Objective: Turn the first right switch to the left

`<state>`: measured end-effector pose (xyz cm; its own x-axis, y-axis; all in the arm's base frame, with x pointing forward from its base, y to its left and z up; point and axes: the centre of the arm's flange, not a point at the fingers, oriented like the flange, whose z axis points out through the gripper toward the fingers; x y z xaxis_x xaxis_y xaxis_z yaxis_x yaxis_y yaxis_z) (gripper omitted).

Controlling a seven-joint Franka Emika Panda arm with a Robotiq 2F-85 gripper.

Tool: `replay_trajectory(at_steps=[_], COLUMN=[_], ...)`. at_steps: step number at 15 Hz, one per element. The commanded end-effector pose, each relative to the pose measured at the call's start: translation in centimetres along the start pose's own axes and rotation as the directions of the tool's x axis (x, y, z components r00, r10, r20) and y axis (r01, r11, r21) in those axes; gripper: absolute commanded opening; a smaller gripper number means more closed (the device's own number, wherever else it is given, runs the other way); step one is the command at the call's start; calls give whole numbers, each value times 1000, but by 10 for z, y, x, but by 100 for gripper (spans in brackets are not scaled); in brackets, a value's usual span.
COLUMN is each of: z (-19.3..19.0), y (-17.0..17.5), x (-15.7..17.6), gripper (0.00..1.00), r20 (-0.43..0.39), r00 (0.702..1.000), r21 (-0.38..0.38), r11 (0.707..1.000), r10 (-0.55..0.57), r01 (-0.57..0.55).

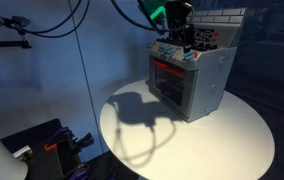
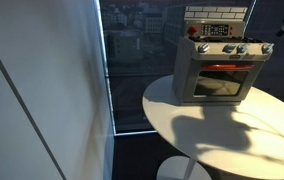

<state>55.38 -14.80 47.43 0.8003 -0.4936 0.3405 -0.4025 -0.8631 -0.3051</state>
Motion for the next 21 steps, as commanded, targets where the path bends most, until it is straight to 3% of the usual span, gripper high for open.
replay_trajectory(at_steps=[1,11,21], z=[8,28,38], y=[4,-2,-3], x=[1,4,0], gripper=[100,100,100], r20=[-20,-72,-177], r00=[999,995,981], r21=[44,109,156], r11=[999,992,986], r10=[26,65,78], r01=[-25,-57,-50])
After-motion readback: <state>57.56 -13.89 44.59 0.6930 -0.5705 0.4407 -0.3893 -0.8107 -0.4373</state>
